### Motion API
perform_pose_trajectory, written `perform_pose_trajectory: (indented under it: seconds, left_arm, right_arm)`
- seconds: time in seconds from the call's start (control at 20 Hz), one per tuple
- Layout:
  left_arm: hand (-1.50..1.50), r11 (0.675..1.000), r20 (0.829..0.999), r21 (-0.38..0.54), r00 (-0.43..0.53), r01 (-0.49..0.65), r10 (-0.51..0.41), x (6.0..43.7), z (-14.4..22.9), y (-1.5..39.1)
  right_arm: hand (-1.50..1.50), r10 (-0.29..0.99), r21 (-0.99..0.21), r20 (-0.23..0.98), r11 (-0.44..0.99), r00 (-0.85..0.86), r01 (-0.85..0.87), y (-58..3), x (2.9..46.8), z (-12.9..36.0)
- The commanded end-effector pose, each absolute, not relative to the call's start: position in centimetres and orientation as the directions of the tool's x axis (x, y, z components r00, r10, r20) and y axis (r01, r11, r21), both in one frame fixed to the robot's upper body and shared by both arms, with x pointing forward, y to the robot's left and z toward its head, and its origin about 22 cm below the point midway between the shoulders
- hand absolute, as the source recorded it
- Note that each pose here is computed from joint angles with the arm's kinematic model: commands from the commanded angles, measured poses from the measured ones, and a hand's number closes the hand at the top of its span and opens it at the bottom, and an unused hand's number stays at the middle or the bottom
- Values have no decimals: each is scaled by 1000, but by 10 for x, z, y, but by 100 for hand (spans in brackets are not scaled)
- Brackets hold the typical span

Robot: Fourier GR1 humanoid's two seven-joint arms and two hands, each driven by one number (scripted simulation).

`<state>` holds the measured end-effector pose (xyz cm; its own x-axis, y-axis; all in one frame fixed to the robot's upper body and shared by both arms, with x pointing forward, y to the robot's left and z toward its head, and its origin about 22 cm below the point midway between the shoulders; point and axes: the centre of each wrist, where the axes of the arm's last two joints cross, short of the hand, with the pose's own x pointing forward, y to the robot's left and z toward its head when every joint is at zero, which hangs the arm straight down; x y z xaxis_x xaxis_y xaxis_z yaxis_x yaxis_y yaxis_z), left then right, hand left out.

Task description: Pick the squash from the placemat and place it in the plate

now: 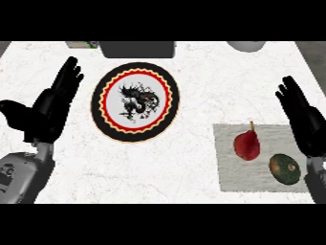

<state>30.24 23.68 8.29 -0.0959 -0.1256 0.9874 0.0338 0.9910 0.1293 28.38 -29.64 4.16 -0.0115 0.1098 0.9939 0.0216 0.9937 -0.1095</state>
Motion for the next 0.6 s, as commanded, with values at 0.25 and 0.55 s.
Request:
perform_pose_trajectory:
  seconds: [0.25, 0.55]
  left_arm:
    - [0, 969, 970, 241, 12, -46, -241, 259, 9, 305]
    - [0, 984, 981, 179, 71, -12, -178, 246, -9, 298]
  right_arm:
    - [150, -26, 10, 999, 920, -37, -392, -236, 263, 47]
    - [-150, 219, -226, 913, 974, -343, 22, -273, 212, -16]
